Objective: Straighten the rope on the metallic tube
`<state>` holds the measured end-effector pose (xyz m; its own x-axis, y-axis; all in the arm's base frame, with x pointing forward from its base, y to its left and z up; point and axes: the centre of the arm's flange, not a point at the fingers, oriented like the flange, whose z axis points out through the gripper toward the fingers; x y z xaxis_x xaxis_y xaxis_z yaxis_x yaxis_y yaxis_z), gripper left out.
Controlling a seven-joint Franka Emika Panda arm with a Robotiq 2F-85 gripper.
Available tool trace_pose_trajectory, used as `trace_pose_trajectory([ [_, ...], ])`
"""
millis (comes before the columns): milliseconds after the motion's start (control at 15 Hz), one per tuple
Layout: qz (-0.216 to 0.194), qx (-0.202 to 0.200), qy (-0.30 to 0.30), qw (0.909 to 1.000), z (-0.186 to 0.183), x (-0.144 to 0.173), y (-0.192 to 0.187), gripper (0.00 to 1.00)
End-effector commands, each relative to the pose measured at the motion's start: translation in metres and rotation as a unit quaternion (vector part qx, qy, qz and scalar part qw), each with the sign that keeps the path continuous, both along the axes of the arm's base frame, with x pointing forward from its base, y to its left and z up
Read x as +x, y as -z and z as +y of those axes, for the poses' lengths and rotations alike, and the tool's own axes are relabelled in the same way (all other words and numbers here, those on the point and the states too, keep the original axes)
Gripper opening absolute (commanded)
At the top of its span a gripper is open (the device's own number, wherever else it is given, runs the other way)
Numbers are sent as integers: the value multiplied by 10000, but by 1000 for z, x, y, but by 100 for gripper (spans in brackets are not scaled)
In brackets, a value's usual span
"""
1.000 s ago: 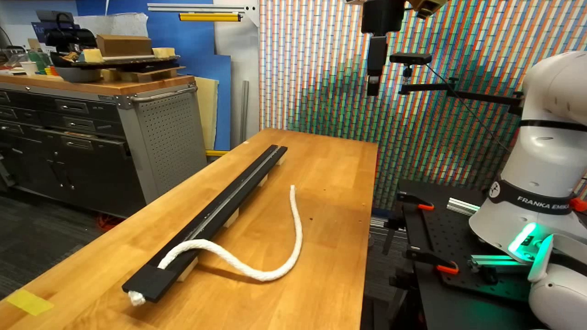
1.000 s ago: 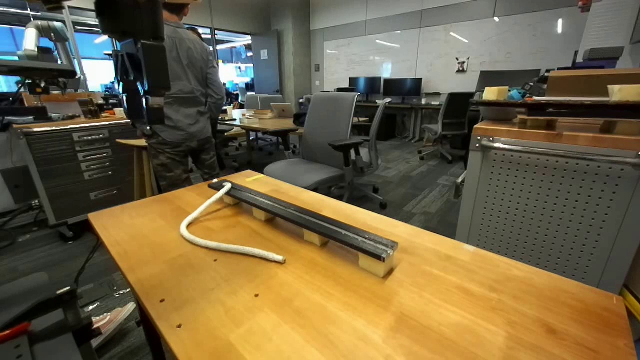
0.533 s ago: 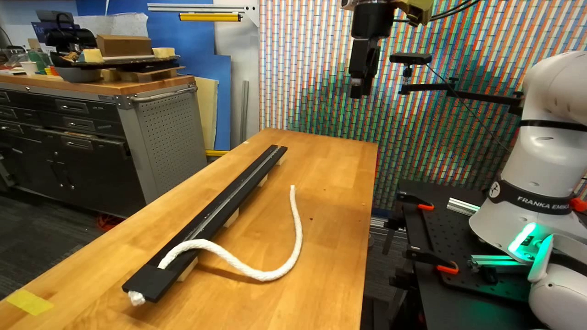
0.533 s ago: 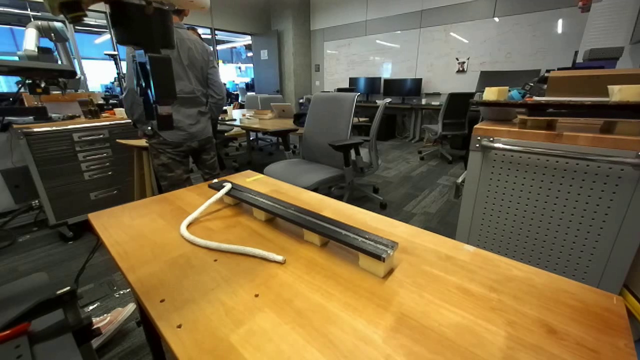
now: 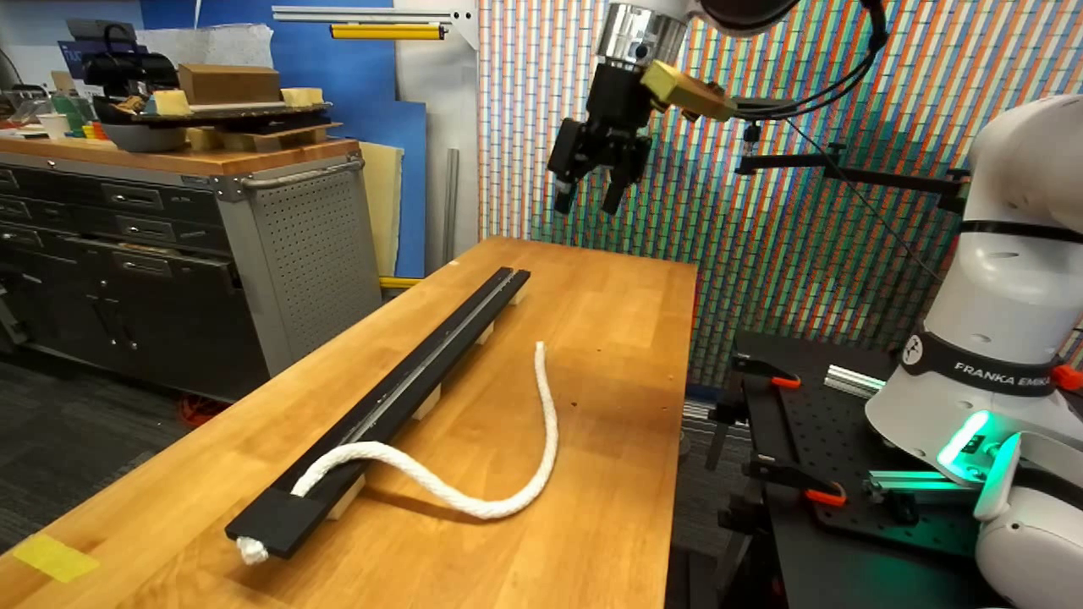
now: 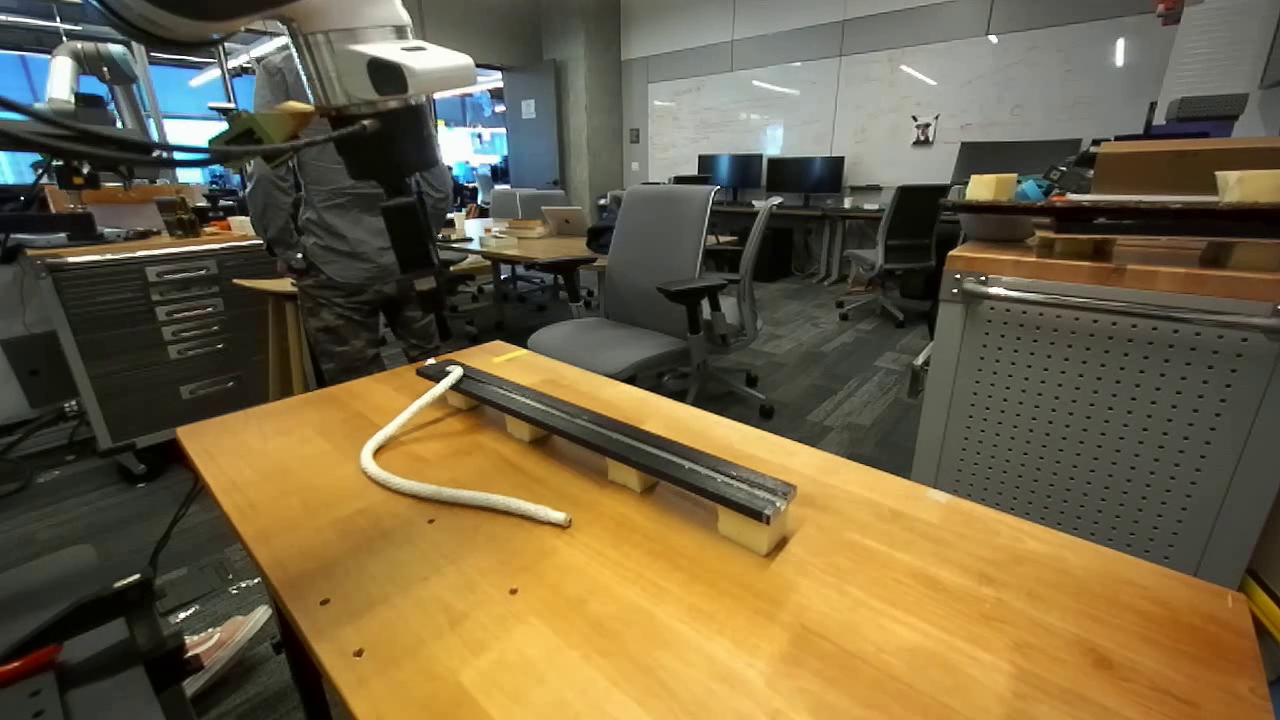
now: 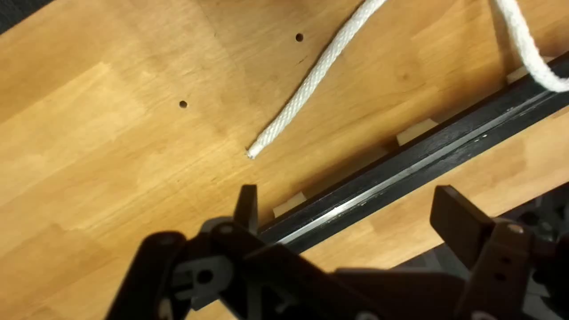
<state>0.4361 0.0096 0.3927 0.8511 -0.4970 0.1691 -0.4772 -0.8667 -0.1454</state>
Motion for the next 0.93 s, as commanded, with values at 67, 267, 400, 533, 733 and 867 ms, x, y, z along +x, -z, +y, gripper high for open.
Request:
trace_pose_trajectory([
  [67,-156,-348,1026,9940,6,32,37,100],
  [267,-33,-580,1464,9875,5,42,54,100],
  [400,93,-680,1612,9845,6,46,63,100],
  [533,210,-631,1596,9849,9,51,71,100],
  [733,282,-608,1540,9858,13,62,85,100],
  [867,320,-607,1457,9869,12,68,94,100],
])
